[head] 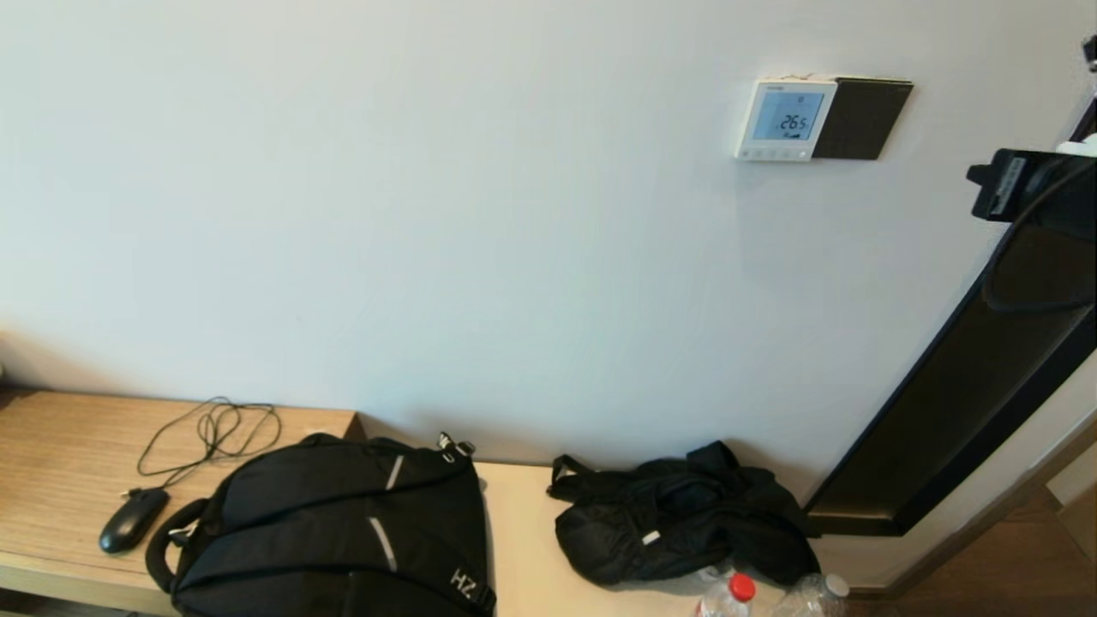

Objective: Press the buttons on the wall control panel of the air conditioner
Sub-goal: Turn off the central air conditioner

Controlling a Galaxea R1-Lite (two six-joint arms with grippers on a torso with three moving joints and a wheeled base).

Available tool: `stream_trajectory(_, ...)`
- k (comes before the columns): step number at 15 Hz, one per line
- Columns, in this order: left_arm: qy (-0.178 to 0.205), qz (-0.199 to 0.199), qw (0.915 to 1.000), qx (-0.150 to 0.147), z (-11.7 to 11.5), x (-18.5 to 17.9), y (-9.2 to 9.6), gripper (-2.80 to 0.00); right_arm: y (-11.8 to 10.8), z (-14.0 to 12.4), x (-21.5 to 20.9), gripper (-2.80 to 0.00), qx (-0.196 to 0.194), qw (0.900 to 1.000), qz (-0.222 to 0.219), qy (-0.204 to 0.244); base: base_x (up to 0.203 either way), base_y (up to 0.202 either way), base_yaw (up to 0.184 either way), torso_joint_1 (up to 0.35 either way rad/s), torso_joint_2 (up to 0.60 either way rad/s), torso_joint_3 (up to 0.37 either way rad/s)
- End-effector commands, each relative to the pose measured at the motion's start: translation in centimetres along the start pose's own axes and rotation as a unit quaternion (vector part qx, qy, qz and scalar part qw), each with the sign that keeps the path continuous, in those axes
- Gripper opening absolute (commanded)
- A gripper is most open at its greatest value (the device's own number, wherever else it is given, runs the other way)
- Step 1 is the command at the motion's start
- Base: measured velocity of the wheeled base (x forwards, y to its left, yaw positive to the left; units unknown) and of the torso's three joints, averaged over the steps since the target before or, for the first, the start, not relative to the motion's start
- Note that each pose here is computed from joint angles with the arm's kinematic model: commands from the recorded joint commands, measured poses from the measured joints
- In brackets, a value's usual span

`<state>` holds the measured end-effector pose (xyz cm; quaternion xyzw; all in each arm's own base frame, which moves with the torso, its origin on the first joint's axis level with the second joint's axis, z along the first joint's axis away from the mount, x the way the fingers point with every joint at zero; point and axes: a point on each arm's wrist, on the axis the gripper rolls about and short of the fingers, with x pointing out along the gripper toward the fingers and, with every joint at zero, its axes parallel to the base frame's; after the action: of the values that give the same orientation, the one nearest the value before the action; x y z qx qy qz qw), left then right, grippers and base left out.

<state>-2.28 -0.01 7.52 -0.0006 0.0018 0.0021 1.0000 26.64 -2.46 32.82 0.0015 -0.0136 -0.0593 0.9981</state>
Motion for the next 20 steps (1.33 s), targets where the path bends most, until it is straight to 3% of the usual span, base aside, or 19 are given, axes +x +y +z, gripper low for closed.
stream_trajectory(1,0.000,0.000,1.0000,0.000,0.0,0.0,0.0,-2.80,1.4,-0.8,3.9,-2.80,-0.001,1.000,-0.002,0.012,0.000,0.000,0.000,0.000,0.00,0.000)
stream_trajectory(7,0.000,0.000,1.0000,0.000,0.0,0.0,0.0,-2.80,6.5,-2.0,8.4,-2.80,-0.005,1.000,-0.003,0.017,0.000,0.000,0.000,0.000,0.00,0.000)
stream_trajectory(20,0.000,0.000,1.0000,0.000,0.0,0.0,0.0,-2.80,8.6,-1.4,11.1,-2.80,-0.015,1.000,0.000,-0.008,0.000,0.000,0.000,0.000,0.00,0.000)
